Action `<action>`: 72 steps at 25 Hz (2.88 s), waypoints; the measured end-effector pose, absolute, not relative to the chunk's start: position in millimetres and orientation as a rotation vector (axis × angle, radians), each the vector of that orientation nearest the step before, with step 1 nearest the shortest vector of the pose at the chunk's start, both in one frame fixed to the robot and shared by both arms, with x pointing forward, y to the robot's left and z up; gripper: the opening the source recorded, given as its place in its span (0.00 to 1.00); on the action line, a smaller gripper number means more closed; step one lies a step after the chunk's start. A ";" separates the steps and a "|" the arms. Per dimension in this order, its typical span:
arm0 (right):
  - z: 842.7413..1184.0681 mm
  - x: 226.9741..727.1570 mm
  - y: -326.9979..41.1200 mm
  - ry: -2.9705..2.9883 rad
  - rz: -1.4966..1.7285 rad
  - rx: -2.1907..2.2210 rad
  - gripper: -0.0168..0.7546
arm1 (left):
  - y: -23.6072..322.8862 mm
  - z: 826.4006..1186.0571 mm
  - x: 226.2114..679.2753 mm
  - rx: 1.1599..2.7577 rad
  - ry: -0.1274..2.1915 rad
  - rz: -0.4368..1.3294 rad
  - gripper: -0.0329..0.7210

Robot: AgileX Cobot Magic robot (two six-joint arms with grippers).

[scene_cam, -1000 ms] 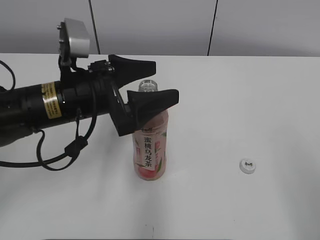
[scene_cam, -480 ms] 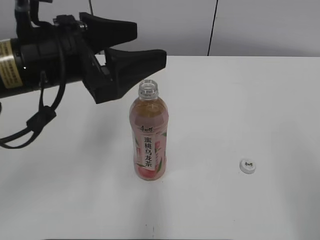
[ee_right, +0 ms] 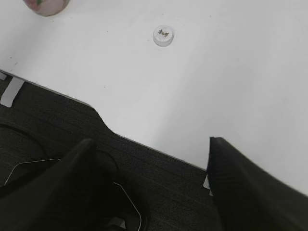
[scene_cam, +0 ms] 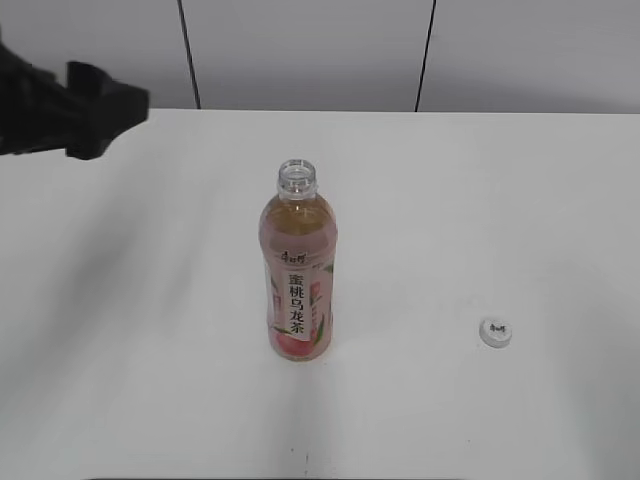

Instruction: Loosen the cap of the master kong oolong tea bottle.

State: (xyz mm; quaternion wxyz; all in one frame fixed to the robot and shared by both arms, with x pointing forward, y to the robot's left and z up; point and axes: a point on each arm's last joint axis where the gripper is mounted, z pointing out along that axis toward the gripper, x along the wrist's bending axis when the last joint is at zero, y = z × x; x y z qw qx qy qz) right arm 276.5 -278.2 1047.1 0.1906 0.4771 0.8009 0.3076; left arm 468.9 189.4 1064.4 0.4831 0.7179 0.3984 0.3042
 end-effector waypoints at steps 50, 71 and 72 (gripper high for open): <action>1047.1 277.9 -281.0 2.254 0.813 1.274 0.72 | 302.5 1070.8 248.2 1.854 1.038 0.684 0.78; 1052.7 252.8 -299.2 1.772 0.805 1.524 0.72 | 308.3 1070.5 227.9 1.533 1.430 1.017 0.78; 1053.0 248.0 -299.6 1.739 0.821 1.514 0.72 | 308.3 1070.5 227.9 1.531 1.433 1.019 0.78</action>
